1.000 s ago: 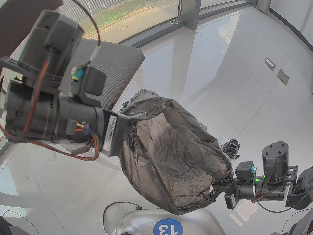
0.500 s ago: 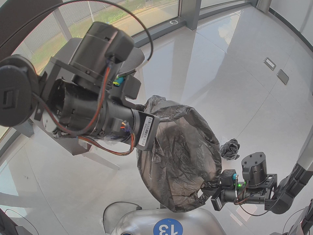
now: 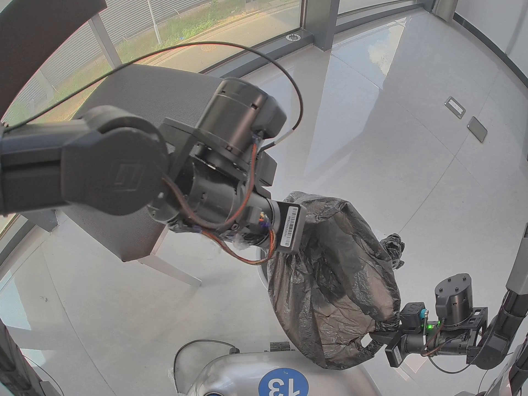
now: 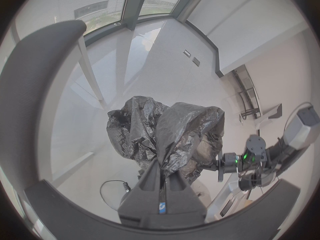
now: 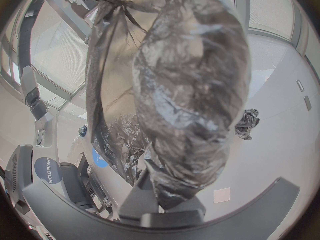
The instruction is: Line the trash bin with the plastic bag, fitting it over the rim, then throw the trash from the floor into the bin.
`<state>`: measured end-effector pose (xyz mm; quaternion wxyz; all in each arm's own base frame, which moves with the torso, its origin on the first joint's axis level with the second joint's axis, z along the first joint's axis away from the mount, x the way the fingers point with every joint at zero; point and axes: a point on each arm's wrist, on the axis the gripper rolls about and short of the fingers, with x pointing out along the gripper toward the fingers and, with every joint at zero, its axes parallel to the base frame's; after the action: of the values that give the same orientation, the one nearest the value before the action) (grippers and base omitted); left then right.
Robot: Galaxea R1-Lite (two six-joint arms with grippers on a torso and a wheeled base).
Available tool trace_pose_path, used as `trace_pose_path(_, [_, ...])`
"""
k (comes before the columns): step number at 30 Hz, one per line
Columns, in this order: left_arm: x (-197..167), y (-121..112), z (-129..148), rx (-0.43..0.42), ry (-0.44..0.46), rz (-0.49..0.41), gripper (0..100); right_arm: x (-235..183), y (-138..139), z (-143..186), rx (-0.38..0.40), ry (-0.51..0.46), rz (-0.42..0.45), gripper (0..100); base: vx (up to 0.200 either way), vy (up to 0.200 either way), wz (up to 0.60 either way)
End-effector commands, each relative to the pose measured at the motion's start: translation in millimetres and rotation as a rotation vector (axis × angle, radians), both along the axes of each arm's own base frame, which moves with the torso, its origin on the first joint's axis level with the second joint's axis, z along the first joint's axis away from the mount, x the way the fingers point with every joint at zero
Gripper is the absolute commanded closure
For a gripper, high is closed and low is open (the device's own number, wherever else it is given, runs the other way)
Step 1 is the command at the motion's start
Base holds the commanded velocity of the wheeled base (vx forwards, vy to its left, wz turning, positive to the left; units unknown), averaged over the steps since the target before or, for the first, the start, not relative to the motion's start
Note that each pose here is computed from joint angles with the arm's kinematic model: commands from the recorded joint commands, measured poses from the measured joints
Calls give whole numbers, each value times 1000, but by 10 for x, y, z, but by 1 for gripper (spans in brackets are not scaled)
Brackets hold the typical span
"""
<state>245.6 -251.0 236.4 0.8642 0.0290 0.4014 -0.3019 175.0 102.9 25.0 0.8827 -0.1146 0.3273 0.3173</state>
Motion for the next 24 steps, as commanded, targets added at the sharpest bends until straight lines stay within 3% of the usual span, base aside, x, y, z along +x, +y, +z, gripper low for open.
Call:
trace_pose_path(1, [322,-166,-288,-12,60,47,100,-93,-97,-10,-2,13,-25,100,0,0,0])
trace_pose_path(8, [299,-352,-248,-69,102,58,100,-74,-179,142,34,-63,-67,100,0,0,0])
trace_pose_path(18, [268,-383,-213,-139,284,124,100,-57,-250,226,52,-107,-104,100,0,0,0])
trace_pose_path(24, [463,-364,-312,-164,321,193,100,-45,-251,229,55,-116,-106,100,0,0,0])
